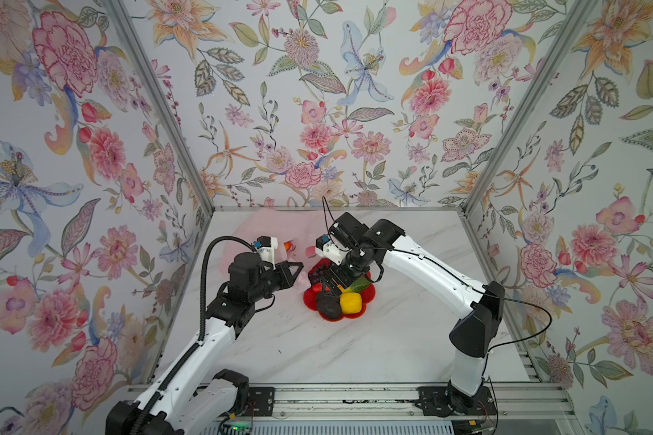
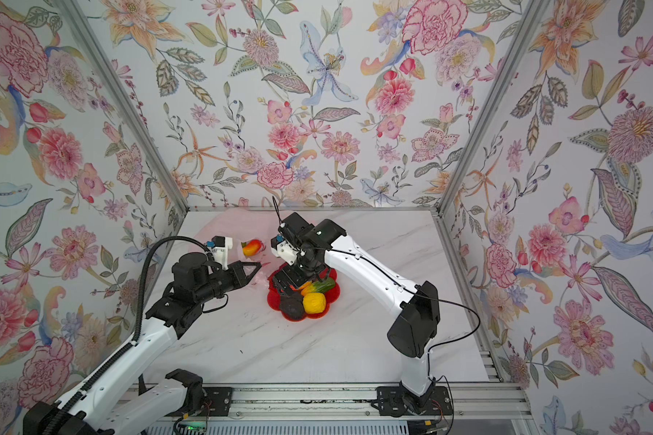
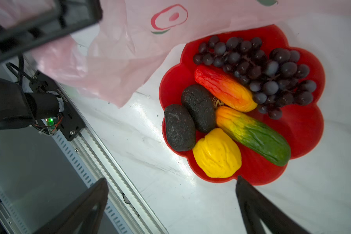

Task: Place the fruits into the plastic bag
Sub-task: Pick up the fruit from the plate.

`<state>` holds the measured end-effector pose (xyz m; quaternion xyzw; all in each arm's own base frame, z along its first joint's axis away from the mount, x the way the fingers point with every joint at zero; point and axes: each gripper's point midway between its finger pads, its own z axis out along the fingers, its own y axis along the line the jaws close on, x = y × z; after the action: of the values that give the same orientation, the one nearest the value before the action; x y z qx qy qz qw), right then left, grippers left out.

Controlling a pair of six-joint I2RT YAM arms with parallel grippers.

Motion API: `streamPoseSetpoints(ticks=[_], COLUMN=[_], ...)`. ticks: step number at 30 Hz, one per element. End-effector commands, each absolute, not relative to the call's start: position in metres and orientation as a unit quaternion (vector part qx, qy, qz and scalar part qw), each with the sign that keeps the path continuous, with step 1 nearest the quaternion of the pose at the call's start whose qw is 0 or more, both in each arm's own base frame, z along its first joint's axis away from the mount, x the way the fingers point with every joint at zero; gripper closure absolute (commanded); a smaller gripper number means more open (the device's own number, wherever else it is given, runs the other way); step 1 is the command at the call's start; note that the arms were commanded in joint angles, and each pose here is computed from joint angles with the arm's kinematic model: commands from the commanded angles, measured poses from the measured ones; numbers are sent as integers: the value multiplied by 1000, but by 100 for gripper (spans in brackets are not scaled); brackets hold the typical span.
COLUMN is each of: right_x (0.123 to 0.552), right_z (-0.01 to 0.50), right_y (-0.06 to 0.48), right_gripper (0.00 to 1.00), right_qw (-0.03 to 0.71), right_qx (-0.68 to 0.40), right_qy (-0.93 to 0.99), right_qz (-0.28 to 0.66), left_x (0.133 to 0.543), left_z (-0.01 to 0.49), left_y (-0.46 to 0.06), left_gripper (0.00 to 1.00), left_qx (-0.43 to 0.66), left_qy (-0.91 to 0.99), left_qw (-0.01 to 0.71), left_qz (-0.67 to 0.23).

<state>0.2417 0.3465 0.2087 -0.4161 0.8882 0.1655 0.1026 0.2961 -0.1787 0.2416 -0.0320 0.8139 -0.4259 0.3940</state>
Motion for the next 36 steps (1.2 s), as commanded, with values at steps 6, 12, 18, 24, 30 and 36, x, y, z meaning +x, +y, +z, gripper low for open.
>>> streamPoseSetpoints(ticks=[6, 12, 18, 24, 30, 36], right_x=[212, 210, 211, 218, 231, 236], right_z=[177, 155, 137, 115, 101, 89], right_y=[342, 355, 366, 367, 364, 363], right_gripper=[3, 6, 10, 12, 15, 16], right_qw=[52, 30, 16, 2, -2, -9], right_qx=[-458, -471, -472, -468, -455, -455], right_qy=[879, 873, 872, 876, 884, 885], right_qz=[124, 121, 131, 121, 106, 99], left_x=[288, 283, 278, 275, 274, 276], left_z=[245, 246, 242, 240, 240, 240], left_y=[-179, -176, -173, -171, -170, -170], left_gripper=[100, 100, 100, 100, 100, 100], left_qx=[-22, -22, -25, -27, -27, -26], left_qy=[807, 807, 809, 811, 812, 813], left_qw=[401, 405, 403, 403, 402, 402], left_qz=[-433, -429, -426, -424, -422, -420])
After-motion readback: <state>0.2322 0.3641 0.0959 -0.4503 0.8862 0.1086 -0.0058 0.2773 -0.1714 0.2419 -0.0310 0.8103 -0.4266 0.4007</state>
